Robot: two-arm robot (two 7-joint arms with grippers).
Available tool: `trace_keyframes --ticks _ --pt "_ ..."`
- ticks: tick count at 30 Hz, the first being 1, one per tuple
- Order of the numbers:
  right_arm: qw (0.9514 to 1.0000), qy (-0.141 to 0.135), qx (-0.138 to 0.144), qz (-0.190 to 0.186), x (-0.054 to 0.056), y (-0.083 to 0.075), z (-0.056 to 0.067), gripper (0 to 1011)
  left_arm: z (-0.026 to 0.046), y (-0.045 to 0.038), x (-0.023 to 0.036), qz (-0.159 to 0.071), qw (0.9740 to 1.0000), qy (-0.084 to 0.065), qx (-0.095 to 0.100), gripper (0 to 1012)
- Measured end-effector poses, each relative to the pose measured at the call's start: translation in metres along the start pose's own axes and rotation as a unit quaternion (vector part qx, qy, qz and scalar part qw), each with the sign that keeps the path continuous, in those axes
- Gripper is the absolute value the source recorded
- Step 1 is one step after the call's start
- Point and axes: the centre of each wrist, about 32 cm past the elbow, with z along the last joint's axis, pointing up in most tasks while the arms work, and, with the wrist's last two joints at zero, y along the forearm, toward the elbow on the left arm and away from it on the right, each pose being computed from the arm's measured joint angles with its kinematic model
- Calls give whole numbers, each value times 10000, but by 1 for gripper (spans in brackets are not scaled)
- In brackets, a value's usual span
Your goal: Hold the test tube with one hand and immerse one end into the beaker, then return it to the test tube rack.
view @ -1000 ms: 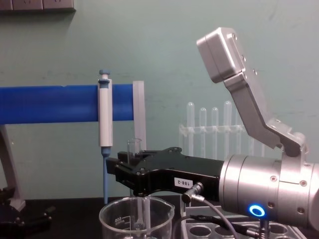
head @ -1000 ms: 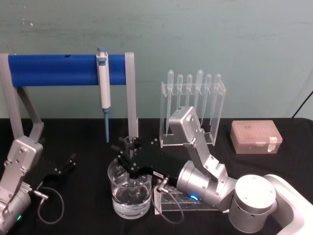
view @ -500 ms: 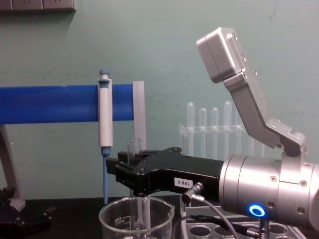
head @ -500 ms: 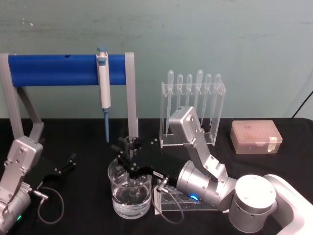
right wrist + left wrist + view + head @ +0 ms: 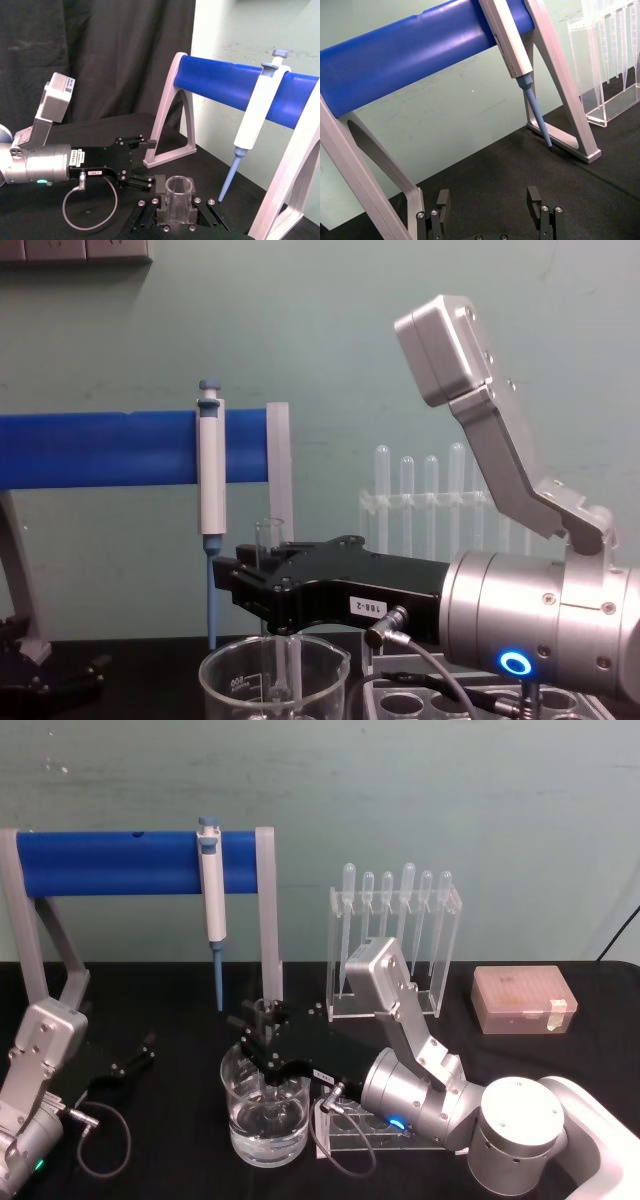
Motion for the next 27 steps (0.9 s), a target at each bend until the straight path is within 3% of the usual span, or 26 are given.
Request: trace_keyframes --ticks 27 --pt "10000 0 0 0 0 0 0 217 0 0 0 0 10000 0 0 1000"
